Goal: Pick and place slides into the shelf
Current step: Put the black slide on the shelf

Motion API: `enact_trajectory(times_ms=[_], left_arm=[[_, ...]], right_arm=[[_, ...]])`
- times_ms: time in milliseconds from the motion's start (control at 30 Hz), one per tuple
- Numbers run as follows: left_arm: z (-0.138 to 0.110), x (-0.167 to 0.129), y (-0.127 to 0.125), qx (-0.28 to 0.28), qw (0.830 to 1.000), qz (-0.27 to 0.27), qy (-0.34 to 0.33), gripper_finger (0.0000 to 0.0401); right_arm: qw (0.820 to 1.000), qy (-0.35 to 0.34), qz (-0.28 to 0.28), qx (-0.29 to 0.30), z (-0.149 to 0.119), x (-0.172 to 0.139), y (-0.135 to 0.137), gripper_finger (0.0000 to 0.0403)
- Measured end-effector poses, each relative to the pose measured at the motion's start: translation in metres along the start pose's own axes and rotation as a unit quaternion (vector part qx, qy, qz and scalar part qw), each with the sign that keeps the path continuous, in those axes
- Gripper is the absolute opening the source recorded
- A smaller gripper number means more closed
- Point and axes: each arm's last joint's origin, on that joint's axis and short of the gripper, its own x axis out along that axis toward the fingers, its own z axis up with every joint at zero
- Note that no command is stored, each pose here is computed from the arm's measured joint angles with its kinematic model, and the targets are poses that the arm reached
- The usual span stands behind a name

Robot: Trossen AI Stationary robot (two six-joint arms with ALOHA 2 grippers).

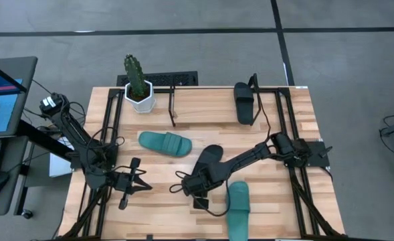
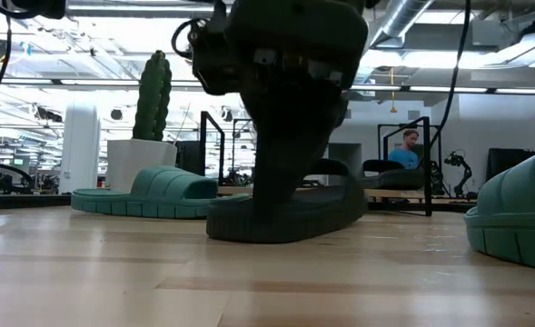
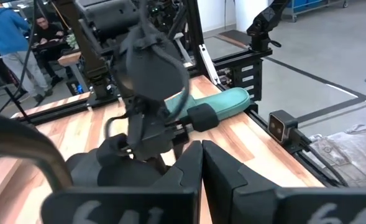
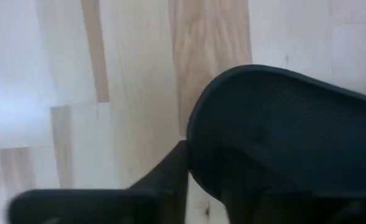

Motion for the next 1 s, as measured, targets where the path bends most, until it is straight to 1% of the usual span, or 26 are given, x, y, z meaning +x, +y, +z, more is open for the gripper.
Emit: enact_trajectory(times_ms=[100,133,267,367,467,533,733,900,1000], left_arm=[[0.000,0.000,0.000,-0.004,1.000,-0.001,0.001,0.0000],[0.000,0.000,0.000,-0.005,1.000,-0.001,0.001,0.0000],[-0.002,0.000,0.000,-0.007,1.000,-0.001,0.009,0.0000],[-0.003,0.000,0.000,-0.008,1.000,-0.001,0.015,0.0000],[-0.004,0.000,0.000,-0.007,1.000,-0.001,0.016,0.0000],[-0.004,0.000,0.000,-0.008,1.000,-0.001,0.017,0.0000],[-0.004,0.000,0.000,-0.011,1.000,-0.001,0.018,0.0000],[-0.004,0.000,0.000,-0.012,1.000,0.000,0.018,0.0000],[-0.004,0.000,0.000,-0.012,1.000,0.000,0.018,0.0000]], right_arm=[[0.999,0.004,0.024,0.025,-0.008,0.013,-0.012,0.0029],[0.999,0.005,0.037,0.033,-0.011,0.018,-0.016,0.0017],[0.997,0.006,0.047,0.058,-0.018,0.026,-0.019,0.0006],[0.997,0.007,0.048,0.052,-0.021,0.024,-0.010,0.0003],[0.998,0.007,0.036,0.047,-0.020,0.016,0.001,0.0002],[0.999,0.022,0.022,0.043,-0.020,0.009,0.008,0.0001],[0.991,0.124,-0.045,0.029,-0.030,-0.021,0.025,0.0000],[0.985,0.154,-0.076,0.013,-0.031,-0.054,0.039,0.0000],[0.984,0.158,-0.082,0.006,-0.028,-0.068,0.042,0.0000]])
